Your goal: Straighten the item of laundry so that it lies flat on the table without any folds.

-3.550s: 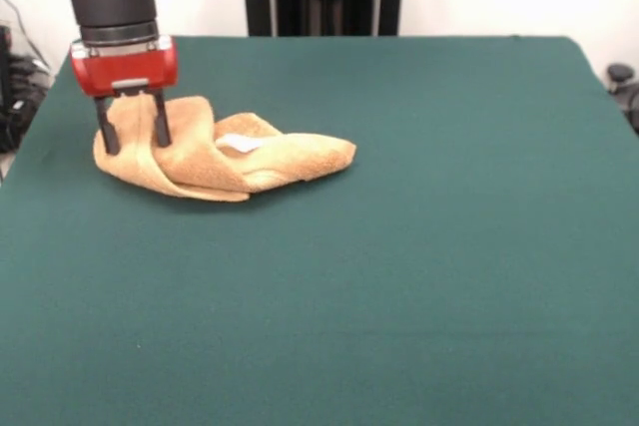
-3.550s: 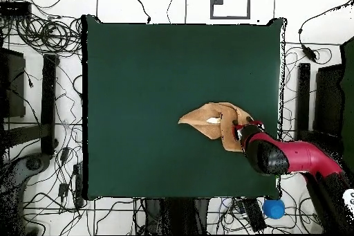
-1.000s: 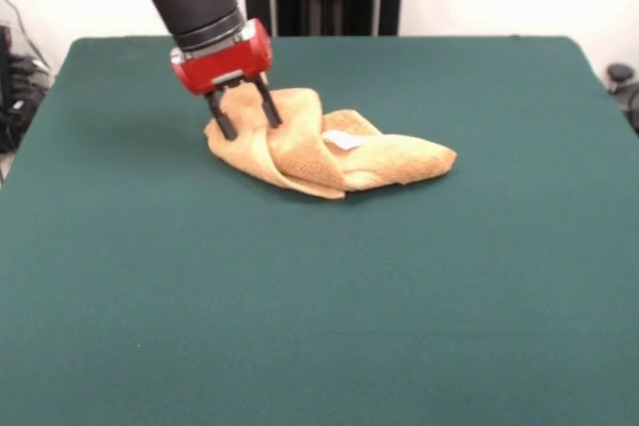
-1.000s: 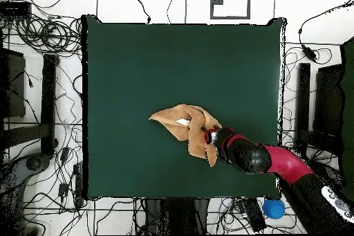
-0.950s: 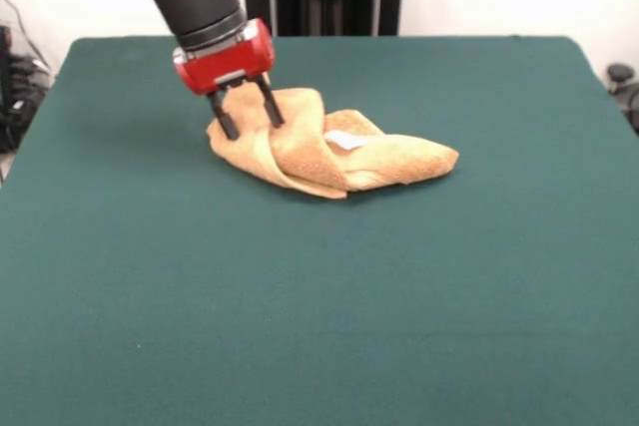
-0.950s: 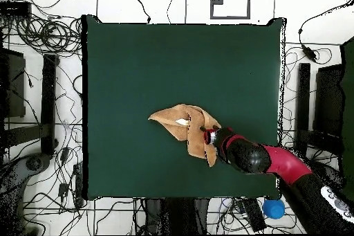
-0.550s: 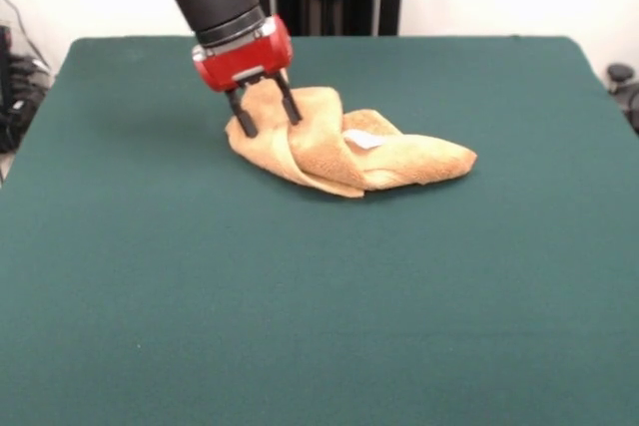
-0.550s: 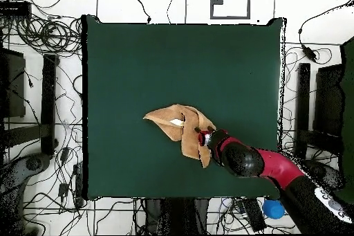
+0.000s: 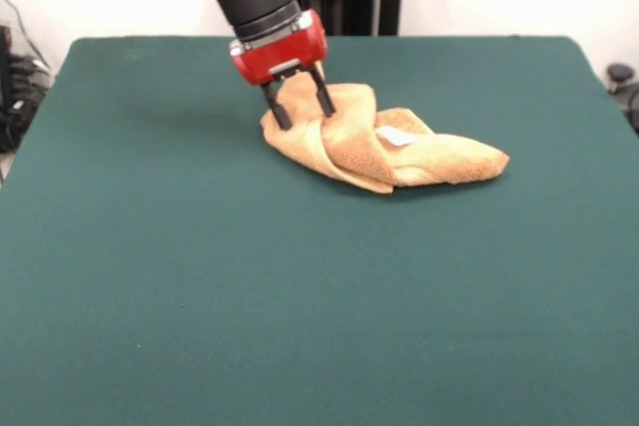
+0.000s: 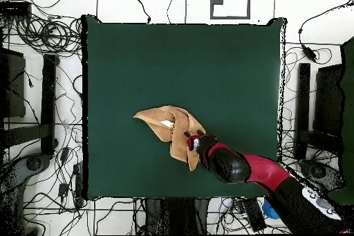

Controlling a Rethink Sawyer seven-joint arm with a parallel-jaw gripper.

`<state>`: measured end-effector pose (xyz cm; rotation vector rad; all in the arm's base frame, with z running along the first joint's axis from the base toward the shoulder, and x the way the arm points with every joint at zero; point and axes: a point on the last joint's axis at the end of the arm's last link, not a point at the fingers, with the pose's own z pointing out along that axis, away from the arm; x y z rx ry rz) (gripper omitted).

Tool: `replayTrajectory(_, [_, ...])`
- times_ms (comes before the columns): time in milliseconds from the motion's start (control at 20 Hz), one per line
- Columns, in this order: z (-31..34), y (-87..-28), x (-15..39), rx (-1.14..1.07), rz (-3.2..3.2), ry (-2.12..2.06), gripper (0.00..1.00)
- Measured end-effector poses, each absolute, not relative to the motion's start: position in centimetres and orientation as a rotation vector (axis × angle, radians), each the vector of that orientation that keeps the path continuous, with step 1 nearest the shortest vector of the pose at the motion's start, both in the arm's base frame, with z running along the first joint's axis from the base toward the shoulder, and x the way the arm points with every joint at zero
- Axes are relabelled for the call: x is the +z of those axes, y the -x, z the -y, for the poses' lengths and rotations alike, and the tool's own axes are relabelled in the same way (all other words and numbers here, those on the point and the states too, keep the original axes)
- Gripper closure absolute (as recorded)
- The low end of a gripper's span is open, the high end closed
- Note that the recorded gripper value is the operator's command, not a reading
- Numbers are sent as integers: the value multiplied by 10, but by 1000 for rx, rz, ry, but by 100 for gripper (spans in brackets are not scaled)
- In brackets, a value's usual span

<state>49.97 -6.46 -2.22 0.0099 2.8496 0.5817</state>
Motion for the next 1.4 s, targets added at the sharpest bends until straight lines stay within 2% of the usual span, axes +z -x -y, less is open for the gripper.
replayTrajectory(250, [61, -497, -22, 538, -2841, -18, 0])
replayTrajectory(300, [61, -496, -22, 515, -2847, -17, 100])
replayTrajectory(1400, [41, -466, -5, 219, -2880, 132, 100])
